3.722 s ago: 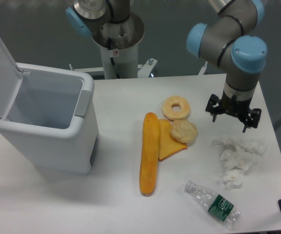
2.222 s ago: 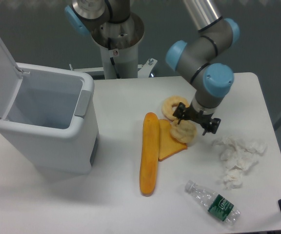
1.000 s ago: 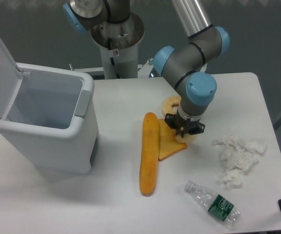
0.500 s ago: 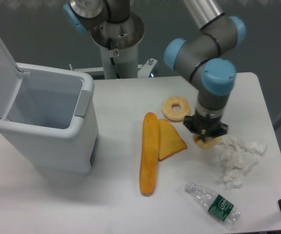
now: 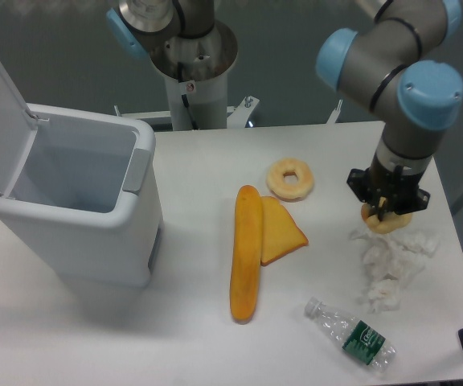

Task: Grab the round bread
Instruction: 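Lift the round flat bread up and carry it toward the tissue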

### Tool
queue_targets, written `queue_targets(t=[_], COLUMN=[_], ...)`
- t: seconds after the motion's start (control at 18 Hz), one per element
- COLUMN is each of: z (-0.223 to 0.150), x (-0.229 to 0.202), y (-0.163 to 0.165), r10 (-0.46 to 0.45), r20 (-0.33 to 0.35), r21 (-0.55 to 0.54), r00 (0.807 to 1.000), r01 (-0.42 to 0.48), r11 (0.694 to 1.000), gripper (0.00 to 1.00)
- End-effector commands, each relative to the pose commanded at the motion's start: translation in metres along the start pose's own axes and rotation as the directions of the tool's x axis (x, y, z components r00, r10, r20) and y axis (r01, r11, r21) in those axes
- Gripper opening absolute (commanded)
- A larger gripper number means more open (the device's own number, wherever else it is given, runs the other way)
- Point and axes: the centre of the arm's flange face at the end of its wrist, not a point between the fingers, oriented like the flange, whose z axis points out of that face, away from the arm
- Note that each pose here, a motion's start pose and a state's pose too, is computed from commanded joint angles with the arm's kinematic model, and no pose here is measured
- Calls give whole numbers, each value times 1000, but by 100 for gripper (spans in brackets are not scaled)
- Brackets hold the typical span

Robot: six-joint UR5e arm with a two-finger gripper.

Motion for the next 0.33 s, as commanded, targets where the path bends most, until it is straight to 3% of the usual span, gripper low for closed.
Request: queue_targets(t=[0.33], z=[-23], x=[-6], y=[-2], r10=[21], r20=[25], r21=[11], r00=[999], r01=[-21], r11=[1000], gripper=[0])
